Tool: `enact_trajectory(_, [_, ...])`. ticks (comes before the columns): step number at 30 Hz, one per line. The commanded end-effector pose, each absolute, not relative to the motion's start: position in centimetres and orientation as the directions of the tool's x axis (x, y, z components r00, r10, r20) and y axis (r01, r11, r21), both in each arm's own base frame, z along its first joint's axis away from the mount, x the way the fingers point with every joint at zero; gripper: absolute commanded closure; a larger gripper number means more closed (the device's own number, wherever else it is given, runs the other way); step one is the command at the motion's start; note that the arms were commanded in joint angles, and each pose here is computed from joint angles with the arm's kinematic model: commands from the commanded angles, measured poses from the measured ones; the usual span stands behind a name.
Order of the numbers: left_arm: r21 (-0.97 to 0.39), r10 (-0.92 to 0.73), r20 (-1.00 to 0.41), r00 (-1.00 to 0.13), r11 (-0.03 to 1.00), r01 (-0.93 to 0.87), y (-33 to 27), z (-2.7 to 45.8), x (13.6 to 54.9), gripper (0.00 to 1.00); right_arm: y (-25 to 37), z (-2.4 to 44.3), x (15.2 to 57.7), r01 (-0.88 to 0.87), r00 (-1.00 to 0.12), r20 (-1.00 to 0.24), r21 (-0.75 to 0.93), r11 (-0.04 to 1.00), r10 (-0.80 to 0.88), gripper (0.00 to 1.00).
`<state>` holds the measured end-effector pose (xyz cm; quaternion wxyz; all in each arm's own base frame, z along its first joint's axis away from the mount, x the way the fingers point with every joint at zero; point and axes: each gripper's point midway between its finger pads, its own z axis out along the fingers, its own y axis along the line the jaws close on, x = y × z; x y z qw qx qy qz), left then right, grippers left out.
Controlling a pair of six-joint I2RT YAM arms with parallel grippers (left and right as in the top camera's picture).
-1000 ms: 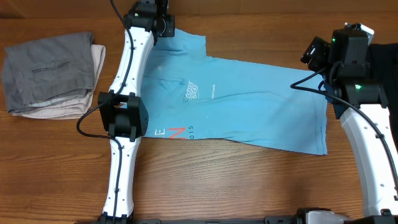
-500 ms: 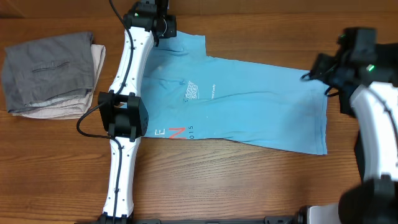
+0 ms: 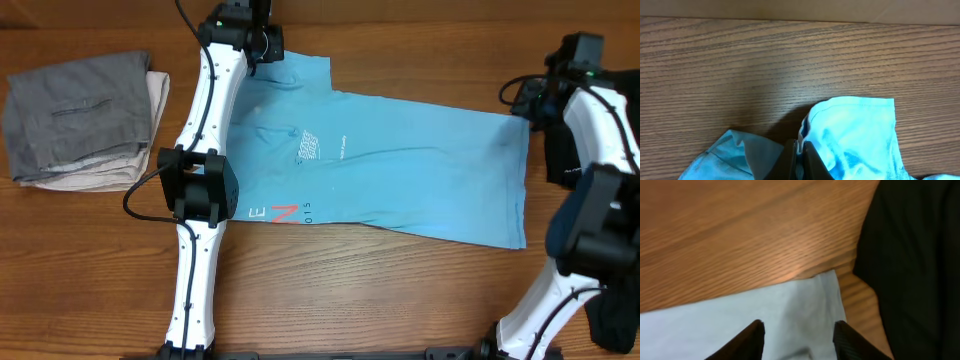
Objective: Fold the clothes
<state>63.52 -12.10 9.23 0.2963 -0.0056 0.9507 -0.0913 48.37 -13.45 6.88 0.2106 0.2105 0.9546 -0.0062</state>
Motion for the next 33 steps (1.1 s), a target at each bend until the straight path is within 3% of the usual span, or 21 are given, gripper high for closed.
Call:
enact_trajectory(1, [-0.181, -0.073, -0.614, -0.786, 0.982, 0.05, -12.0, 12.8, 63.8, 0.96, -15.6, 6.0, 49.0, 0.423, -0.812, -0.423, 0.048, 0.905, 0.402, 0.56])
enact_trajectory(25, [-0.146, -0.049, -0.62, -0.783, 0.988, 0.053, -11.6, 12.8, 63.9, 0.96, -15.5, -0.3, 49.9, 0.34, -0.862, -0.374, 0.076, 0.937, 0.343, 0.59])
enact_trajectory(27, [-0.144, -0.047, -0.619, -0.784, 0.988, 0.054, -11.6, 12.7, 63.8, 0.96, -15.4, -0.3, 49.8, 0.339, -0.863, -0.371, 0.076, 0.938, 0.342, 0.63])
enact_trajectory(30, [-0.14, -0.047, -0.62, -0.783, 0.989, 0.051, -11.5, 12.7, 63.9, 0.96, -15.3, -0.3, 49.9, 0.337, -0.864, -0.372, 0.076, 0.938, 0.34, 0.91])
enact_trajectory(31, [-0.133, -0.048, -0.622, -0.781, 0.99, 0.045, -11.3, 12.8, 63.9, 0.96, -15.2, -0.3, 49.9, 0.335, -0.864, -0.372, 0.076, 0.939, 0.338, 0.96])
enact_trajectory(33, [-0.101, -0.034, -0.628, -0.777, 0.994, 0.038, -10.8, 12.9, 63.9, 0.96, -14.8, 0.0, 50.2, 0.318, -0.867, -0.379, 0.082, 0.945, 0.324, 0.96])
